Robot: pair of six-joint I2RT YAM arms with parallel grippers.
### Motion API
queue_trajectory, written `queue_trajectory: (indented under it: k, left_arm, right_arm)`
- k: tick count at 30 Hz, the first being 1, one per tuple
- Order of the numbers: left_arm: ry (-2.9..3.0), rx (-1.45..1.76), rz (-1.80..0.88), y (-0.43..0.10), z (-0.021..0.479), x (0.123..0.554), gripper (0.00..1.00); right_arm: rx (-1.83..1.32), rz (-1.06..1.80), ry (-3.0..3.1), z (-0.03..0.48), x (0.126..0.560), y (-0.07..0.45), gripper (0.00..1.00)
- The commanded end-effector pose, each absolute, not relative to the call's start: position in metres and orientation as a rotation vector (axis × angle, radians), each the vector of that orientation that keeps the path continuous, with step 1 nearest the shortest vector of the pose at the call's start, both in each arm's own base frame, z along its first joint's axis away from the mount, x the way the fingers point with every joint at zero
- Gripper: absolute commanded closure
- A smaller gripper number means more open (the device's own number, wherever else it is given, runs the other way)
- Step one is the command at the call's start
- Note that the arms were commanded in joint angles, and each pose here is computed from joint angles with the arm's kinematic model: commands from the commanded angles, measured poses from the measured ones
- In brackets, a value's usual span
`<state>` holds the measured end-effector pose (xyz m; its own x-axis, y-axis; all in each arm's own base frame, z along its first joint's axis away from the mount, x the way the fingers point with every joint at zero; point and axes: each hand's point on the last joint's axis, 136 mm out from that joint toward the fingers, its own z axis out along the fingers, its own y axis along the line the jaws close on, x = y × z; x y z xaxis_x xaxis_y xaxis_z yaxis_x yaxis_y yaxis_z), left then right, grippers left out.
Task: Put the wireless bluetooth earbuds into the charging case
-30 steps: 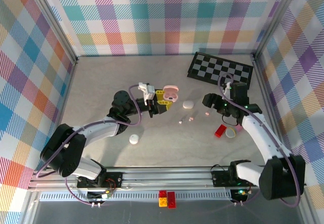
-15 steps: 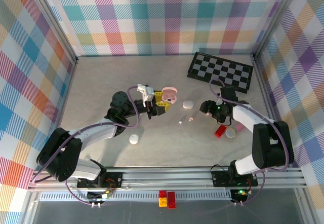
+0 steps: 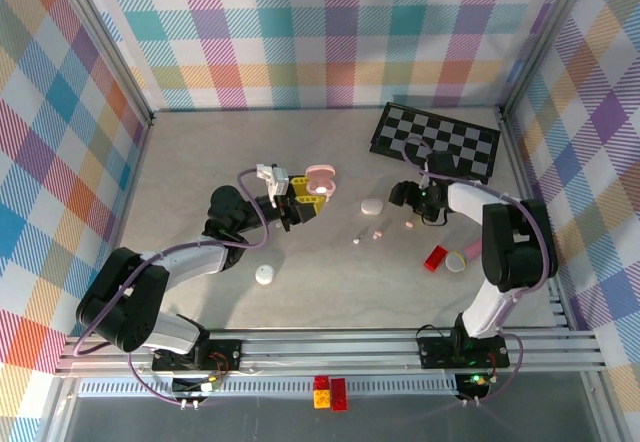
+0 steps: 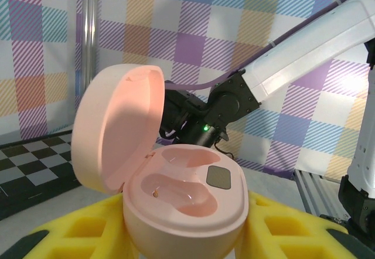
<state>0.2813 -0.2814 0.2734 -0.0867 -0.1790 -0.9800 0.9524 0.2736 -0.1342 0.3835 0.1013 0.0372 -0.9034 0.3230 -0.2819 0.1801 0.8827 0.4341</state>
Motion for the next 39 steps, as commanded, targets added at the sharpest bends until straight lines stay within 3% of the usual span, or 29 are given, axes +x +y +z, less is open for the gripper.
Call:
queue_trajectory:
  k: [1, 24, 33, 39]
  left_arm:
    - [1.234, 0.835, -1.119, -0.276, 0.286, 0.276, 0.60]
    - [1.222, 0.857, -1.104, -0.276, 0.290, 0.278, 0.60]
    - [1.235, 0.810, -1.070, -0.264, 0.286, 0.290, 0.60]
    - [1.235, 0.784, -1.038, -0.250, 0.288, 0.294, 0.60]
  right_arm:
    - [0.320, 0.605, 2.720, 0.035, 0.384, 0.107, 0.21]
    - [0.293, 0.582, 2.797, 0.036, 0.312, 0.103, 0.22]
    - [0.220, 0.086, 2.760, 0.059, 0.325, 0.087, 0.22]
    - [0.142, -0.327, 2.721, 0.061, 0.333, 0.081, 0.35]
